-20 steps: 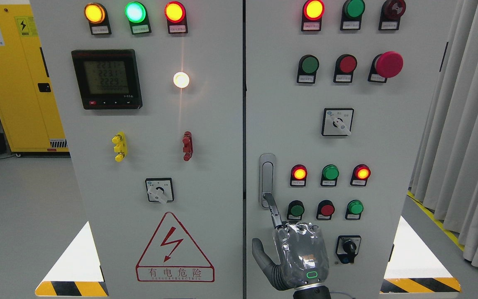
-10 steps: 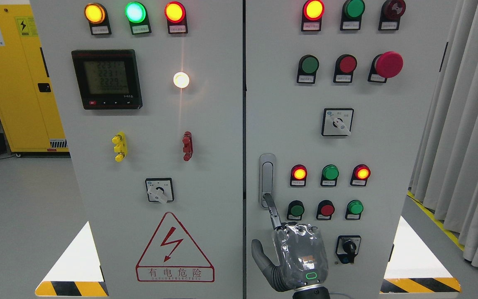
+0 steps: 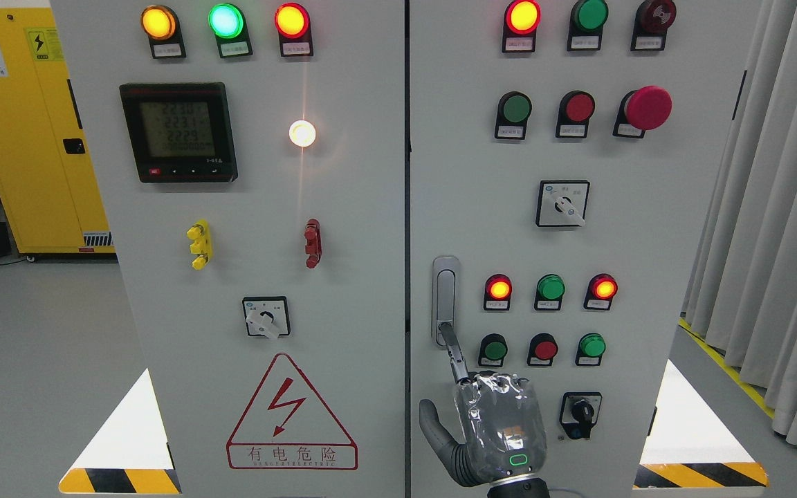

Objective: Release door handle

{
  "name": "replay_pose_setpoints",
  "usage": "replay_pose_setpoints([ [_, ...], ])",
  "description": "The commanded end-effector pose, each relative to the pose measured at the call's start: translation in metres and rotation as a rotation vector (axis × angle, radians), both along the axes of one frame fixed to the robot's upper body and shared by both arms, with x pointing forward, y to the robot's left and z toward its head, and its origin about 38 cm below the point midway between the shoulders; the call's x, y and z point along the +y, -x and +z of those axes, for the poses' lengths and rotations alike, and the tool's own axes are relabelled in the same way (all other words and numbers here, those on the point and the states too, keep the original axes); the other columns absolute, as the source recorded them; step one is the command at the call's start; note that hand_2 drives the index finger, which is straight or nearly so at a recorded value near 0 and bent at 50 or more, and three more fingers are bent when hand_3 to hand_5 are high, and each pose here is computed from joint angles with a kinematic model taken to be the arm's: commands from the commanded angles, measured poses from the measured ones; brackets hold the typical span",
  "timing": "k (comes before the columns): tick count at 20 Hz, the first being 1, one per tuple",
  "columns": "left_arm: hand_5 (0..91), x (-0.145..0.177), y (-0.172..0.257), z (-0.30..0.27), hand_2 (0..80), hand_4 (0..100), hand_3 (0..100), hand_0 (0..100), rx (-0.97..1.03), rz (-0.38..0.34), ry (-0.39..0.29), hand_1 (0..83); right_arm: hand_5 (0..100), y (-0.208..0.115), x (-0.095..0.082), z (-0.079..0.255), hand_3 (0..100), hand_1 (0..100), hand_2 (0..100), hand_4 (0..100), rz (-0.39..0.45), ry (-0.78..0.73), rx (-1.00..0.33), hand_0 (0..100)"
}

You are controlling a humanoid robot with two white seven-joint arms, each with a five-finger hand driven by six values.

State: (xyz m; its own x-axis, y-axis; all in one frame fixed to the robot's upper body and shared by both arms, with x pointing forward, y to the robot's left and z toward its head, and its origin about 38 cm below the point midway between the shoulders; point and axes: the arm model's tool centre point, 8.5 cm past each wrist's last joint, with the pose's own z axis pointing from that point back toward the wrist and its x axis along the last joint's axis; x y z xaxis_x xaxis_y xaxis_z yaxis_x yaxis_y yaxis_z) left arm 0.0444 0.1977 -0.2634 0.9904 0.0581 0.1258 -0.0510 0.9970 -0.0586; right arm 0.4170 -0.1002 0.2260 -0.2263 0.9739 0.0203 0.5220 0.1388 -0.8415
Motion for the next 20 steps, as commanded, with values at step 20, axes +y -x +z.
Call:
replay_pose_setpoints([
  [20, 0.0, 0.0000, 0.0001, 0.0000, 0.0, 0, 0, 12, -0.001, 0.000, 0.000, 55.6, 100, 0.0025, -0.0004, -0.0083, 100, 39, 8, 100, -0.004, -0.001, 0.028, 52],
])
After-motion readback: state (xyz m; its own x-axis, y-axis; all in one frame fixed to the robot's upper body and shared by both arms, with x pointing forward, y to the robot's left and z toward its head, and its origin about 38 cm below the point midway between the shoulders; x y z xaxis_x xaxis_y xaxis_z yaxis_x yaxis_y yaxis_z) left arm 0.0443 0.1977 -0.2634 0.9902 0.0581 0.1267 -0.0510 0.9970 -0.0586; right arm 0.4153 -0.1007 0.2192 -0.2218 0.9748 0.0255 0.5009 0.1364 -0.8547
